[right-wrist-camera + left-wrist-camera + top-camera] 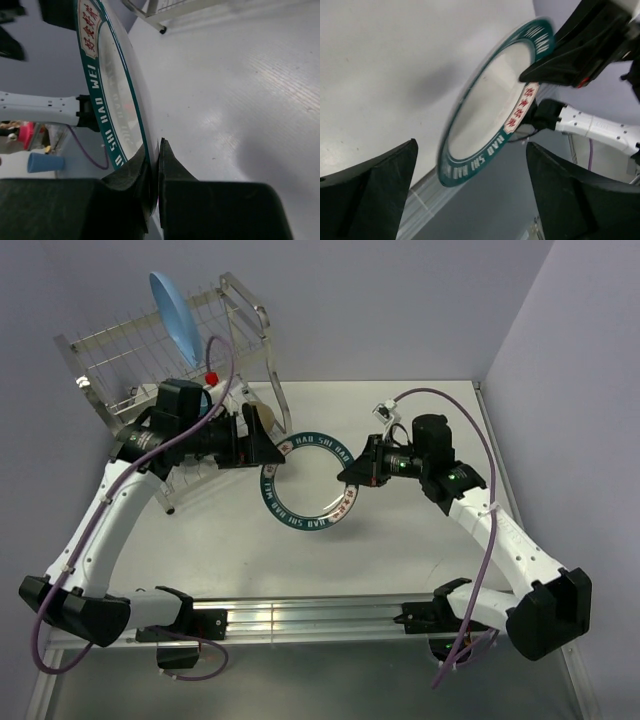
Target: Load the mixed dishes into the dish rack
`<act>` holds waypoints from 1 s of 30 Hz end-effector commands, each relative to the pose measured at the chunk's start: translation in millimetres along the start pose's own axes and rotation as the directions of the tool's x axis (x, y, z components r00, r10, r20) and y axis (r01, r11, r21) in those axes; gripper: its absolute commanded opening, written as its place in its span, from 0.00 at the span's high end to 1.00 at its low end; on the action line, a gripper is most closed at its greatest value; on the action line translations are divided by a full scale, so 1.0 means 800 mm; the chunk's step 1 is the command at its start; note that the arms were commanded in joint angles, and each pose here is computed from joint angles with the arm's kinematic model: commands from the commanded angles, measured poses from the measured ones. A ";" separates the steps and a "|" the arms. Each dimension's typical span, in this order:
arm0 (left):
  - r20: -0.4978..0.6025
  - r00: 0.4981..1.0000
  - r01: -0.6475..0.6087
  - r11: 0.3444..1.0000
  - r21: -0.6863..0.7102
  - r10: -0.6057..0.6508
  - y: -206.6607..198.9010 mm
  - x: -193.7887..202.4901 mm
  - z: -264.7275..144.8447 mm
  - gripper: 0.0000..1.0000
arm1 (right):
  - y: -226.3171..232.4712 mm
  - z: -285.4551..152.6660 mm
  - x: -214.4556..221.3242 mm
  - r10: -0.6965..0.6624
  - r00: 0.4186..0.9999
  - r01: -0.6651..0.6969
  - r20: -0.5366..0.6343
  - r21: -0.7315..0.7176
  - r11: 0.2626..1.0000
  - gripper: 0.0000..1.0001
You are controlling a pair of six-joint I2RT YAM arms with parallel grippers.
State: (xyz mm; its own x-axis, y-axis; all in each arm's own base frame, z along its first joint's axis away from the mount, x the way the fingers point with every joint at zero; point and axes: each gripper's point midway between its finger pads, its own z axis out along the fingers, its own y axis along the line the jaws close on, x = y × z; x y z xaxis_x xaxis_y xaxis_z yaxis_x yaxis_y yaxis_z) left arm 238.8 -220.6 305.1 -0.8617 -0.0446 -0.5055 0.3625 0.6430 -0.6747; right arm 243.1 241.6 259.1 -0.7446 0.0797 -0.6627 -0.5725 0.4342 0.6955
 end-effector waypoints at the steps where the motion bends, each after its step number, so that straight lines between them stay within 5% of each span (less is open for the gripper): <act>1: 0.233 0.973 0.002 1.000 -0.005 0.000 -0.043 -0.066 -0.043 0.01 | 0.011 -0.021 -0.046 -0.153 0.980 0.138 0.130 0.117 0.984 1.00; 6: 0.435 0.889 0.105 0.989 0.103 -0.140 -0.097 -0.121 -0.092 0.01 | -0.037 -0.071 -0.102 -0.395 0.901 0.244 0.180 0.541 0.805 1.00; 11: 0.294 0.865 0.271 0.871 0.410 -0.407 -0.134 -0.119 -0.069 0.01 | -0.038 -0.109 -0.145 -0.538 0.833 0.280 0.131 0.738 0.614 1.00; 12: 0.249 0.821 0.373 0.812 0.449 -0.514 -0.137 -0.119 -0.071 0.01 | -0.036 -0.110 -0.148 -0.566 0.817 0.296 0.113 0.759 0.579 1.00; 13: 0.230 0.794 0.421 0.782 0.459 -0.562 -0.135 -0.118 -0.070 0.01 | -0.040 -0.125 -0.155 -0.623 0.780 0.317 0.055 0.824 0.469 1.00; 19: 0.244 0.638 0.625 0.677 0.389 -0.730 -0.101 -0.112 -0.058 0.09 | 0.009 -0.100 -0.149 -0.765 0.640 0.459 -0.072 0.834 0.306 1.00; 30: 0.092 0.521 0.807 0.524 0.273 -0.849 -0.086 -0.076 -0.005 0.14 | 0.084 -0.039 -0.113 -0.879 0.451 0.613 -0.155 0.770 0.179 1.00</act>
State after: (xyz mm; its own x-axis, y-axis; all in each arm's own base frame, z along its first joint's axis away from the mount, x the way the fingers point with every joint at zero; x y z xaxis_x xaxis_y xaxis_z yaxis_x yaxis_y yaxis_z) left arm 268.1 -252.5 396.2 -0.7479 -0.6450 0.1567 -0.3005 0.1185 -0.9464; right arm 261.3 230.1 345.3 0.0377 -0.5022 -0.8640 -0.3881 0.7894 -0.4757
